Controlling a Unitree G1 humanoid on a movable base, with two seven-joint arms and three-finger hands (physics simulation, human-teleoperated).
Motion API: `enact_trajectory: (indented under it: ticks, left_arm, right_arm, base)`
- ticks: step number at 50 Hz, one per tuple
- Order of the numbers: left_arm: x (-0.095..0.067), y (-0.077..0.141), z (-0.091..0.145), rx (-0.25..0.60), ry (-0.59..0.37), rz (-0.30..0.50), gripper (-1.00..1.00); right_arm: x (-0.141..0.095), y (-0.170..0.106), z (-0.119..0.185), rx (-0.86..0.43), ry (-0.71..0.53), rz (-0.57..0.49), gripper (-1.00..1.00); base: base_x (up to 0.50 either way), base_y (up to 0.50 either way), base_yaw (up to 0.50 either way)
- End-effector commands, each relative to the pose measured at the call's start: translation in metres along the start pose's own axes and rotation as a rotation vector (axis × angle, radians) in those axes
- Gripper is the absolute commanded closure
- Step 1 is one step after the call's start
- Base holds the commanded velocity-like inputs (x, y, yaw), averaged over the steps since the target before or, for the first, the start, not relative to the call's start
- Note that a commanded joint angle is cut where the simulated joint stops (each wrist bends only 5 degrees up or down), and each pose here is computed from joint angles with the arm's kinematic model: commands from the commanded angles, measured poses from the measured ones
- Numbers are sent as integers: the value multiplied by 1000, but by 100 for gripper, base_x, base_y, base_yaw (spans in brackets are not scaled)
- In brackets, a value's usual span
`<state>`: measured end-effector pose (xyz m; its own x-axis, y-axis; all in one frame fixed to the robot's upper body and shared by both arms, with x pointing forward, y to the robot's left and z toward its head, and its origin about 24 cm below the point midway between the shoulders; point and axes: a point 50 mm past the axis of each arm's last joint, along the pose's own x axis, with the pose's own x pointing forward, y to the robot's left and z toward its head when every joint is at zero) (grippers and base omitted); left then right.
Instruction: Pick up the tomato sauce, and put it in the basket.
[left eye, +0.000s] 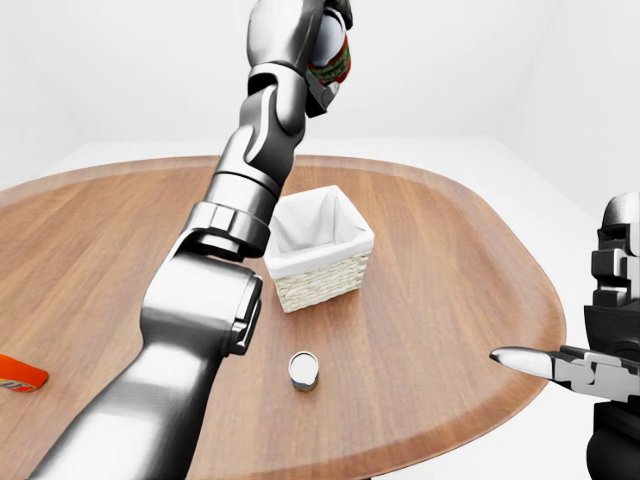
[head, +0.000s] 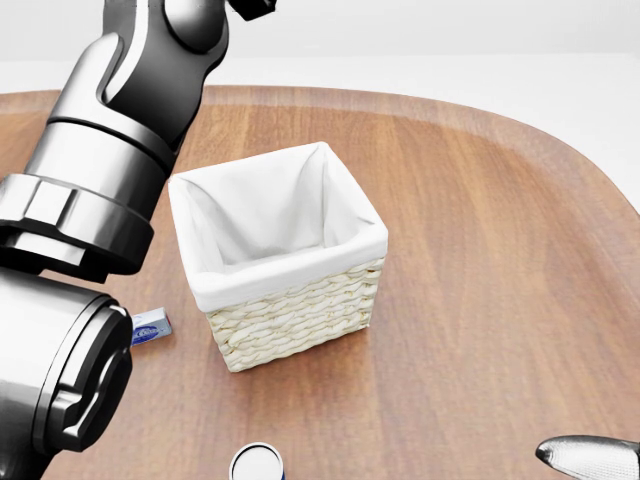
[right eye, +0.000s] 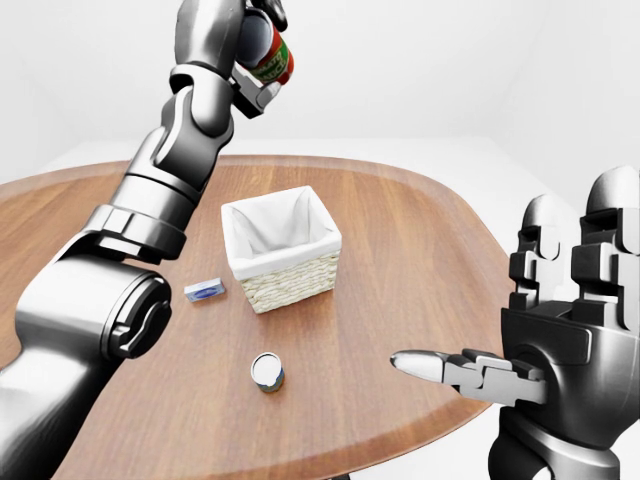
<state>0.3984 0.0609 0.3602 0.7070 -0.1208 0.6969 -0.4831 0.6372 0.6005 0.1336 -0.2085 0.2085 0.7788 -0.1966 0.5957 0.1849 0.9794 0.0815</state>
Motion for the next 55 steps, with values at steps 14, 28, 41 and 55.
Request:
enact_trajectory:
  ticks: [14, 28, 41, 55]
  left_arm:
    - [-82, -105, -68, 6, 425, -623, 100]
    - [-114, -131, -73, 17, 450, -692, 100]
    - [-120, -133, -78, 79, 441, -692, 100]
    - [-111, -122, -83, 111, 439, -607, 100]
  right_arm:
    - [0, 0, 1, 12, -19, 2, -100]
    - [1, 0, 1, 13, -23, 1, -100]
    - [1, 1, 1, 12, -27, 4, -100]
    - [1, 1, 1, 12, -32, 5, -100]
  base:
    - [0, 0, 0]
    - [0, 0, 0]
    - [0, 0, 0]
    - [0, 0, 0]
